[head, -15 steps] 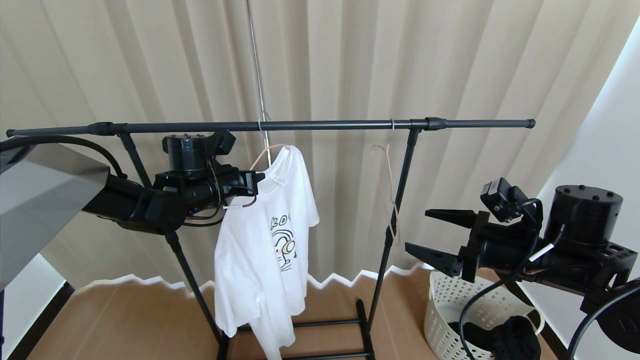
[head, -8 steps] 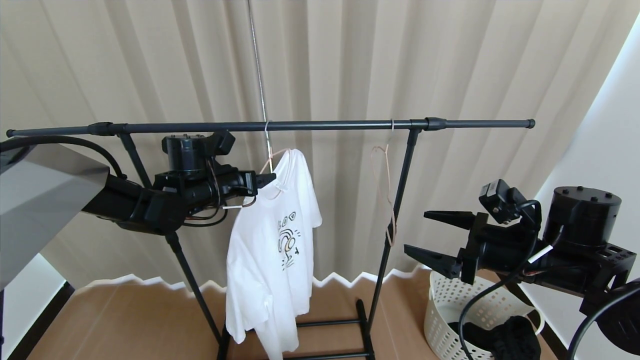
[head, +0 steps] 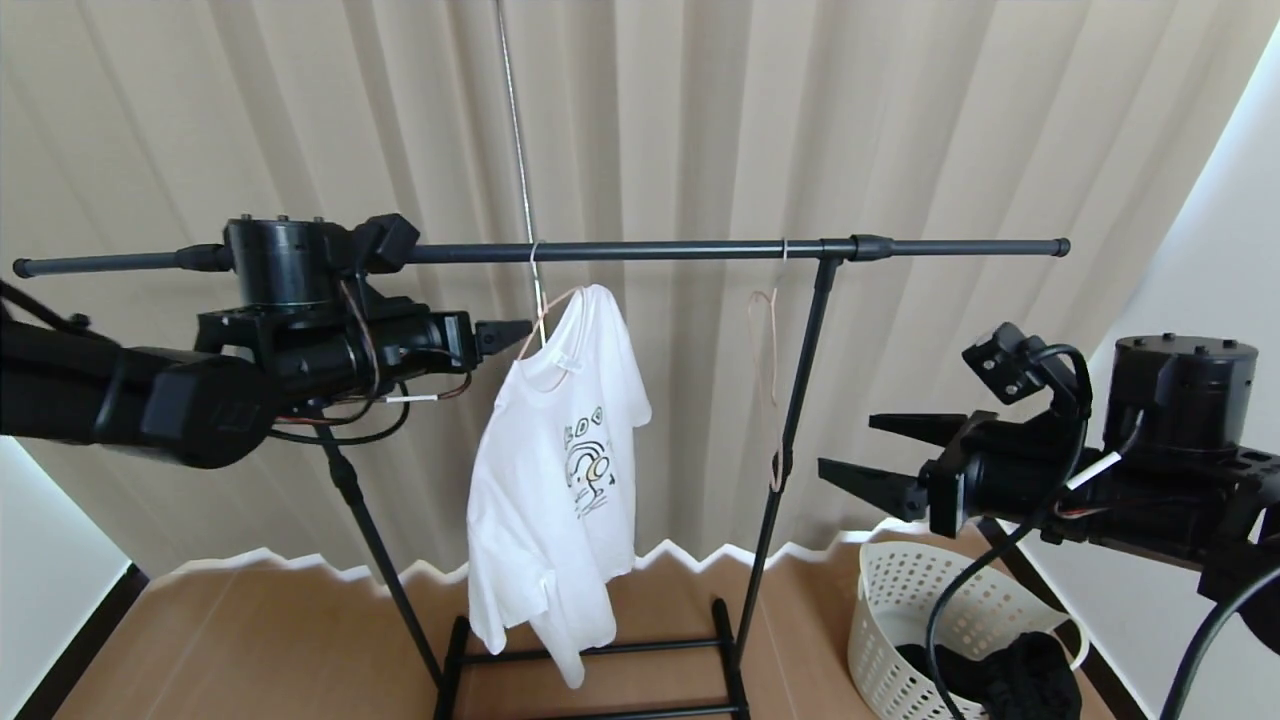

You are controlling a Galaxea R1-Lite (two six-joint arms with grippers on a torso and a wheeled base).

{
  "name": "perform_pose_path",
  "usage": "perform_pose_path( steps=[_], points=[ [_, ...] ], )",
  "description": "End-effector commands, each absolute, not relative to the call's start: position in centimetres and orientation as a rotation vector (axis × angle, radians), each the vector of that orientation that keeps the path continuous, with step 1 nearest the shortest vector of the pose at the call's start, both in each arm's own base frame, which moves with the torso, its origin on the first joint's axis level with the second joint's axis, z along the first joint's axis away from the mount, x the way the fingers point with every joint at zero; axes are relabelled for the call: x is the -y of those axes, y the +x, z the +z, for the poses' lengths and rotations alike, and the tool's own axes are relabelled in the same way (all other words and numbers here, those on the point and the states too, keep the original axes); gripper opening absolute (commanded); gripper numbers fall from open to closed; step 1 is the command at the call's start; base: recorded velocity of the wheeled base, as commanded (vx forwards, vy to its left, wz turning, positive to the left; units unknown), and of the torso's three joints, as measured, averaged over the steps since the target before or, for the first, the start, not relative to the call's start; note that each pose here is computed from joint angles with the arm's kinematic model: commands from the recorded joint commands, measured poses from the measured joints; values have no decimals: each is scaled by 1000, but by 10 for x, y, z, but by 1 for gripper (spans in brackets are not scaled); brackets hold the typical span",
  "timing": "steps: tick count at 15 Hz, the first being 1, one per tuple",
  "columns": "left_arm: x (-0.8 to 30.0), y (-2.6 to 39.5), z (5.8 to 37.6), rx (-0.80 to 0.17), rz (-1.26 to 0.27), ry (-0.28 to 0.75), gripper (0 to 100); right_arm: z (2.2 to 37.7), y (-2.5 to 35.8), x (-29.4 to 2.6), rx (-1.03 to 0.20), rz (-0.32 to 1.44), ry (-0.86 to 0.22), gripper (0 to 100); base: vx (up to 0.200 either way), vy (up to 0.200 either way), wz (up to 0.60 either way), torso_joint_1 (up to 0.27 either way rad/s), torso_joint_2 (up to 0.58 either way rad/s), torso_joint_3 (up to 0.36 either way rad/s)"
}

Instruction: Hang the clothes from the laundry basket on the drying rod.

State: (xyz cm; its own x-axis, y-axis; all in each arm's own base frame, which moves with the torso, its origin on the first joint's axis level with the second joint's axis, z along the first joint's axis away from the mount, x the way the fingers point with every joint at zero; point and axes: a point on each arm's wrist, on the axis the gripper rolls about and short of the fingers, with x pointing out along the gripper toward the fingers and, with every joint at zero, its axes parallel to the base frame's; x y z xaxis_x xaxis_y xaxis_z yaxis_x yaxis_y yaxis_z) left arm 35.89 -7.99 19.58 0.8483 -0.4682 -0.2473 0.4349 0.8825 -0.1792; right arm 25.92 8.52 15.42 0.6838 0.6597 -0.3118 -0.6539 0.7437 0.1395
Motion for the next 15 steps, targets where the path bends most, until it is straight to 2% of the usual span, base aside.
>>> perform_pose_path(
  steps=[1,2,3,4,7,8,11,14,15],
  points=[
    [67,295,221,-277,-485,-91,100,219,237,-79,-293,668,31,100,0,0,0,0,0,0],
    [61,260,219,-262,-500,-2,100,238,212,-70,-329,546,15,100,0,0,0,0,0,0],
    [58,246,221,-249,-508,36,100,240,201,-66,-340,518,10,100,0,0,0,0,0,0],
    [57,239,222,-248,-510,47,100,239,194,-64,-348,505,9,100,0,0,0,0,0,0],
    [46,175,218,-256,-523,57,100,215,132,-49,-364,412,-29,100,0,0,0,0,0,0],
    [46,175,218,-256,-523,57,100,215,132,-49,-364,412,-29,100,0,0,0,0,0,0],
    [30,106,181,-251,-511,51,100,162,72,-31,-379,376,-65,100,0,0,0,0,0,0],
    [20,68,158,-213,-477,54,100,132,44,-18,-365,372,-63,100,0,0,0,0,0,0],
    [16,55,137,-240,-420,64,100,121,36,-15,-367,373,-66,100,0,0,0,0,0,0]
  ],
)
